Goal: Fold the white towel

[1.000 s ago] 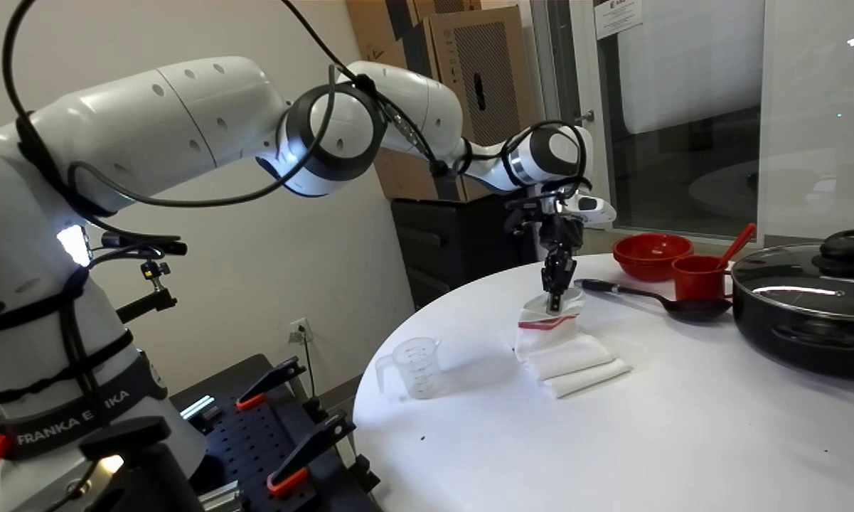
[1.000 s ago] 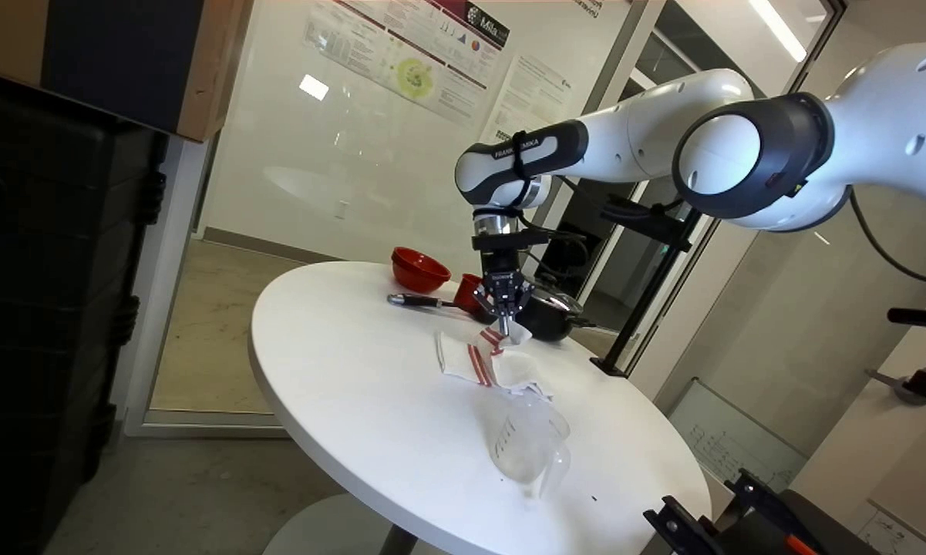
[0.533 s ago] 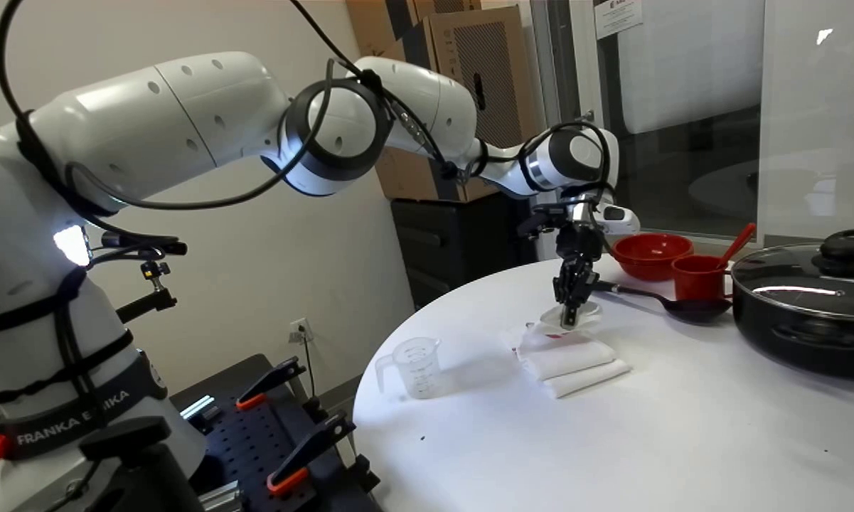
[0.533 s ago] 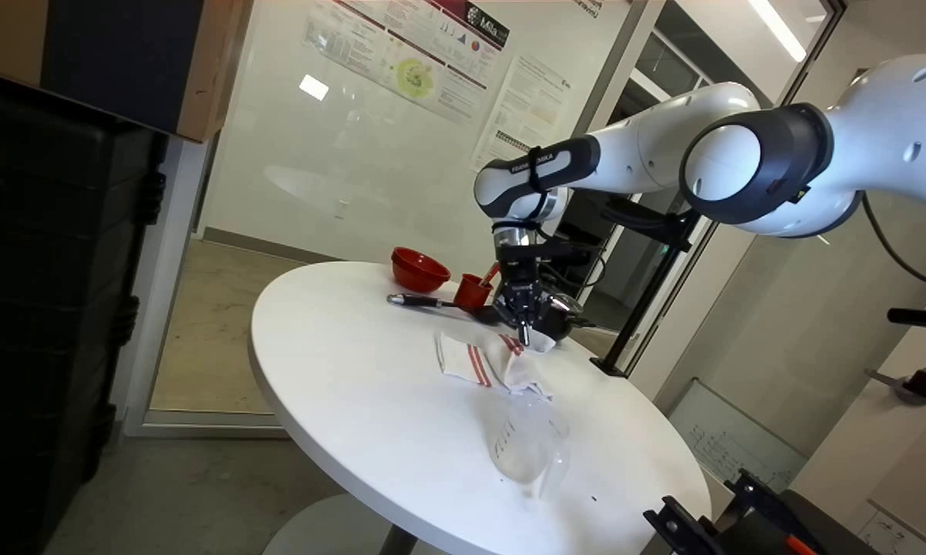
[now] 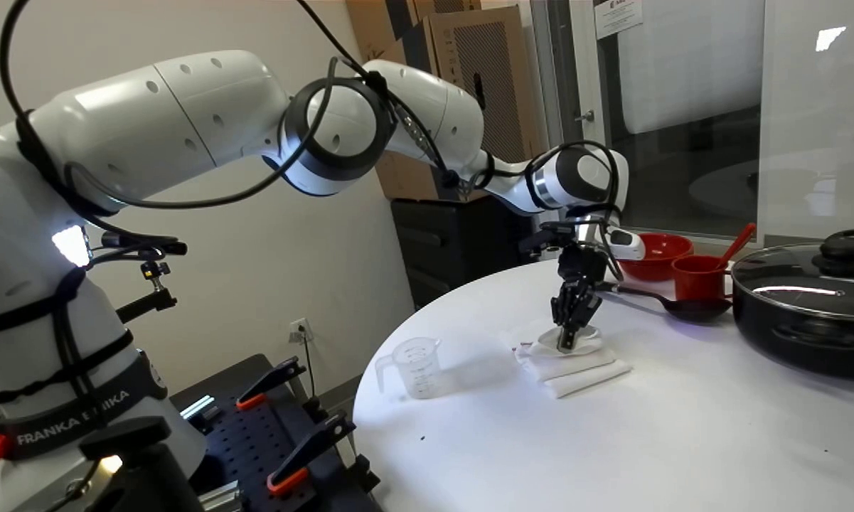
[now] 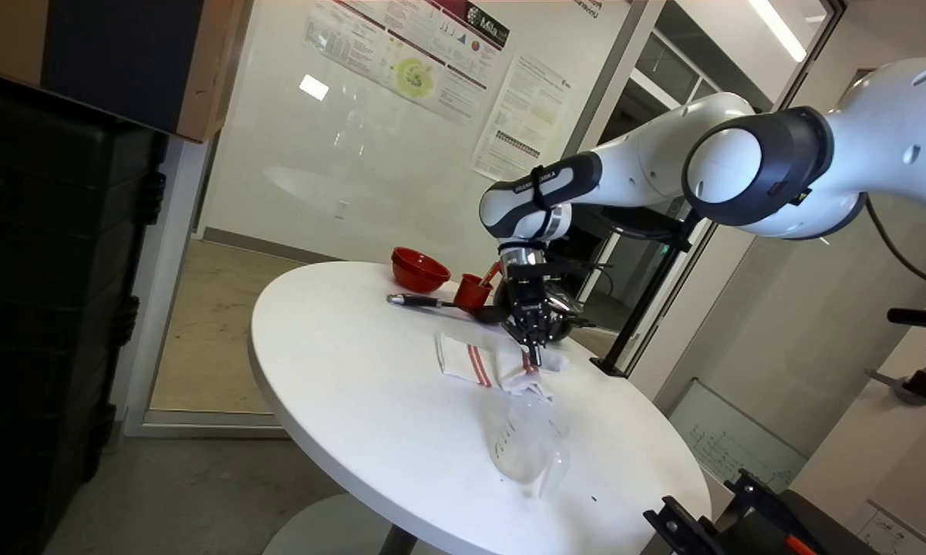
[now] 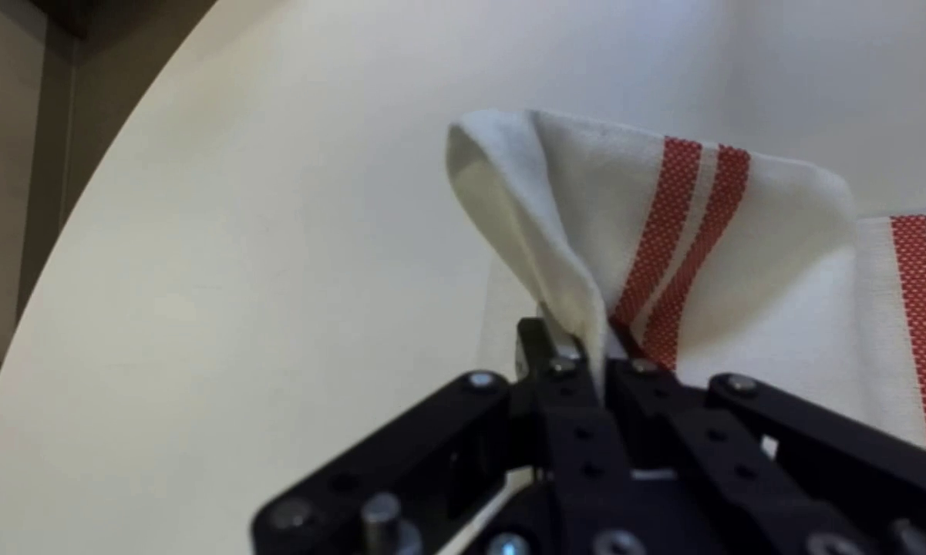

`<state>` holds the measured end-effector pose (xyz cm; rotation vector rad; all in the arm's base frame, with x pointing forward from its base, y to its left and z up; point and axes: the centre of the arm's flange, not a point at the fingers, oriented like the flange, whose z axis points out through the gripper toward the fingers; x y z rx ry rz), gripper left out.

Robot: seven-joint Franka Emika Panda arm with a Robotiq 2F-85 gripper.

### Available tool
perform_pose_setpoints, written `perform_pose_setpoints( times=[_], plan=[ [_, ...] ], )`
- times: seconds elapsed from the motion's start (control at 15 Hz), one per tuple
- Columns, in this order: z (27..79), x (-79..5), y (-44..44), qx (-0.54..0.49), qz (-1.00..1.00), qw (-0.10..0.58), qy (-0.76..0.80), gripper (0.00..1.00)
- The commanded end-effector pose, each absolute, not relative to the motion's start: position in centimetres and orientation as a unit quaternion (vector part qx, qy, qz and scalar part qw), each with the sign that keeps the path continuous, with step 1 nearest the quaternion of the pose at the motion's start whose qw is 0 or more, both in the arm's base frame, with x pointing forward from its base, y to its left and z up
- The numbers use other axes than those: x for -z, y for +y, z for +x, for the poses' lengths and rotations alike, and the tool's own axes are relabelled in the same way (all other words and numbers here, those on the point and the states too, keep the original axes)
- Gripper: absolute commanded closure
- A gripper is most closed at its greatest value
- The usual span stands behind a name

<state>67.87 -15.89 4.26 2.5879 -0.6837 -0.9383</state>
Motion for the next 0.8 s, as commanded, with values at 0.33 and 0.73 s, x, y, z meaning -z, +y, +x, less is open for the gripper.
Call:
perform_pose_setpoints(
  times=[0.33,0.73],
  plan=[
    [64.6,-5.5,-19.7,0.294,0.908,0.153,-0.255,0.39],
    [64.0,-7.0,-20.8,0.265,0.916,0.141,-0.265,0.00]
  ],
)
